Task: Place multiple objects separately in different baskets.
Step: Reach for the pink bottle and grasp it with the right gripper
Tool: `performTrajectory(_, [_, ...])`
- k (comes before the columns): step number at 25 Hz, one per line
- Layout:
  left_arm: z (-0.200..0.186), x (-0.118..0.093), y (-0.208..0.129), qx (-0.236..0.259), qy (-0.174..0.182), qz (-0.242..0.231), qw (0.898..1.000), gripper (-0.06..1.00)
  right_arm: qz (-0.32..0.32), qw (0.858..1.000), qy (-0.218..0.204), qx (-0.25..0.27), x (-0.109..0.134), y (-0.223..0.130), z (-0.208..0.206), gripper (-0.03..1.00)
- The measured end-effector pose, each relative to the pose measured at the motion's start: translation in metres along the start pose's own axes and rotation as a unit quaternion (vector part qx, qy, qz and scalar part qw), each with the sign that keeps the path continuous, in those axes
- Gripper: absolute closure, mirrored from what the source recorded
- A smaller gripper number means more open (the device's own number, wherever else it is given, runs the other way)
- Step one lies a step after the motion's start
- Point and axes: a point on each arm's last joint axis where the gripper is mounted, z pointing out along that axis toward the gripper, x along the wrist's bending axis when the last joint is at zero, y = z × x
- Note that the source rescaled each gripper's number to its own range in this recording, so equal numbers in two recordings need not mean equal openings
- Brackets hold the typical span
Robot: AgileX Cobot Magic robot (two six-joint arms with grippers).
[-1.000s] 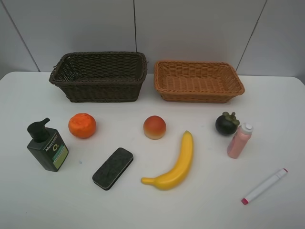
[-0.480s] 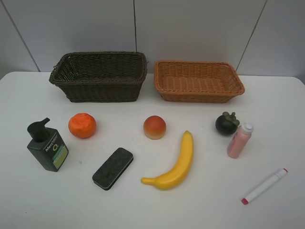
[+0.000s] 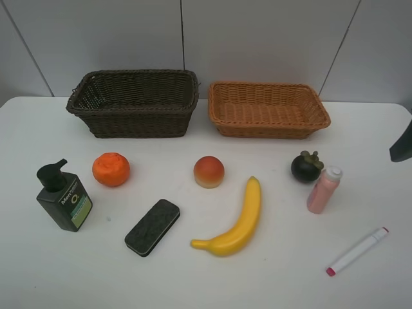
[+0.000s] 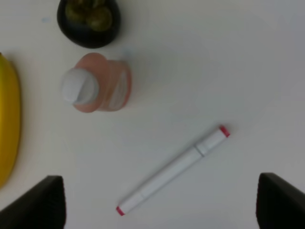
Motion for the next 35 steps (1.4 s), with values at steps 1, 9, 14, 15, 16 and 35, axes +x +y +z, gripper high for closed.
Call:
performTrajectory(1, [0.0, 0.0, 0.0, 0.0, 0.0, 0.0, 1.0, -0.05, 0.004, 1.0, 0.006, 0.011, 0.001, 0.003, 0.005, -0.03])
performTrajectory(9, [0.0, 0.0, 0.0, 0.0, 0.0, 0.0, 1.0, -0.05, -0.04, 0.999, 0.014, 0.03, 0.034, 0.017, 0.04, -0.03])
performTrajectory(14, [0.0, 0.0, 0.0, 0.0, 0.0, 0.0, 1.0, -0.05, -0.028, 0.999, 0.003, 0.046, 0.048, 0.025, 0.067, -0.03])
performTrajectory(15, [0.0, 0.0, 0.0, 0.0, 0.0, 0.0, 1.0, -0.05, -0.022, 0.998, 0.0, 0.051, 0.049, 0.027, 0.073, -0.03])
performTrajectory(16, [0.0, 0.0, 0.0, 0.0, 0.0, 0.0, 1.0, -0.05, -0.019, 0.998, -0.002, 0.055, 0.049, 0.028, 0.079, -0.03])
performTrajectory(35, [0.0, 0.0, 0.0, 0.0, 0.0, 0.0, 1.0, -0.05, -0.011, 0.994, -0.022, 0.102, 0.053, 0.039, 0.151, -0.03])
